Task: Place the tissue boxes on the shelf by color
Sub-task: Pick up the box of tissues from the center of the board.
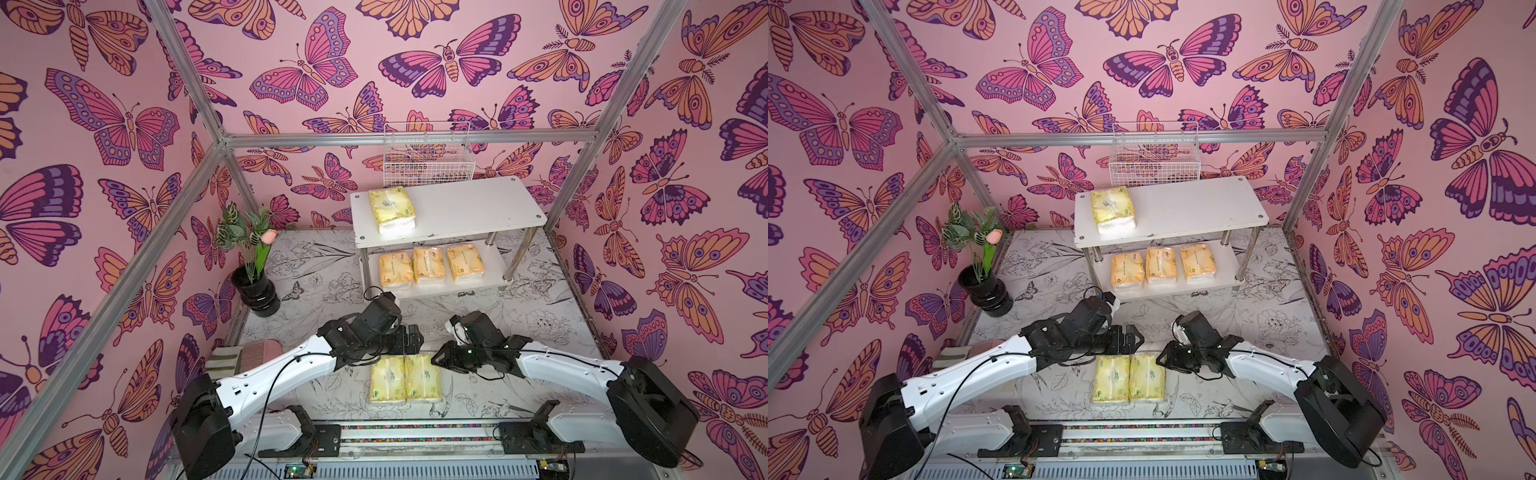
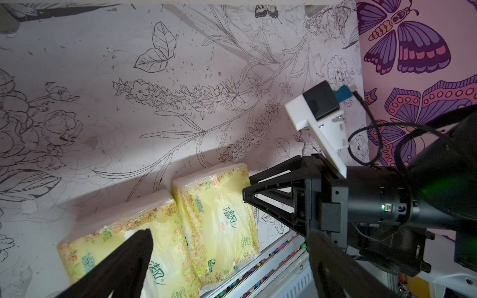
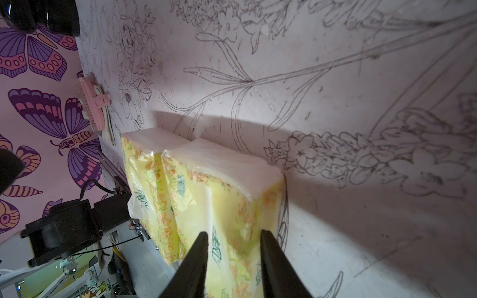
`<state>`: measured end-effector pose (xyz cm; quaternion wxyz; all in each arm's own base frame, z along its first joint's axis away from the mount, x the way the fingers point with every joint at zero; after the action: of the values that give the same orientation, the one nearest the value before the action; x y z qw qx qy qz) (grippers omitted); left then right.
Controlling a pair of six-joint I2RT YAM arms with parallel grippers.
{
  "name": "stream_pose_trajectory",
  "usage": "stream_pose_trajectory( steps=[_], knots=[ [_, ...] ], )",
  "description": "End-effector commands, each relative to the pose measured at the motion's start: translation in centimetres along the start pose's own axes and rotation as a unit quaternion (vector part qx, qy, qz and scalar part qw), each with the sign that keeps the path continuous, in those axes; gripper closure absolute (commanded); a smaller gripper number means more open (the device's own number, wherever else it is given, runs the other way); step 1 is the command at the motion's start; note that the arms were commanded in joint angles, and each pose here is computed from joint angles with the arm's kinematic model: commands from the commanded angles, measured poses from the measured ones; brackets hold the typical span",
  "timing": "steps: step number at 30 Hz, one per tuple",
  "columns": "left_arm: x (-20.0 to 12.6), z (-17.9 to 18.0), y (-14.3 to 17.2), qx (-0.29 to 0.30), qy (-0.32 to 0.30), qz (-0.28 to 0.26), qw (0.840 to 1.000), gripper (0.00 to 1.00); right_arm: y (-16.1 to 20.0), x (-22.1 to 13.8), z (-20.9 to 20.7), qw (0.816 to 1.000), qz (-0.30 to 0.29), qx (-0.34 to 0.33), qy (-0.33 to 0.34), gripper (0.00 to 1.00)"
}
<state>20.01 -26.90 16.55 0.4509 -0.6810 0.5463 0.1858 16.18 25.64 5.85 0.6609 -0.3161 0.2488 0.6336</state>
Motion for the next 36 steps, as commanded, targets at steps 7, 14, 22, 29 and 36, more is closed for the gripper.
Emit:
stream_pose_trajectory(
  steps=[7,14,22,29,36],
  knots=[
    [0.9,0.5,0.6,0.002,-0.006,0.008,1.000,0.00,-0.1,0.4,-0.4,1.000,0.006,-0.012,0.016,0.95],
    [1.6,0.2,0.4,0.006,0.001,0.011,1.000,0.00,-2.6,-1.7,-1.2,0.999,-0.023,-0.013,0.039,1.00],
    [4.6,-0.5,0.1,0.016,0.007,0.032,0.999,0.01,-6.6,-3.8,-3.9,0.997,-0.058,0.015,0.057,1.00],
    [8.3,-1.2,-0.7,0.027,0.017,0.049,0.998,0.00,-7.0,-4.6,-4.3,0.995,-0.072,0.021,0.059,0.45],
    [10.9,-1.1,-1.3,0.011,0.042,0.065,0.997,0.00,-3.1,-5.9,-5.4,0.994,-0.087,0.059,0.037,0.32]
  ],
)
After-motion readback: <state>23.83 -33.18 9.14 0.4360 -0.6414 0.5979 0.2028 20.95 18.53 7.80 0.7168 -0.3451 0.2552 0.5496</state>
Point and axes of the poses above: each gripper's point midway between its finger pads, its own x axis out along the fingers, its own z axis along the line the jaws close on, y = z × x, the point moved 1 cm from there along -x, back along the fingers, and after that the axes turned 2 degrees about x, right-handed, at the moved point
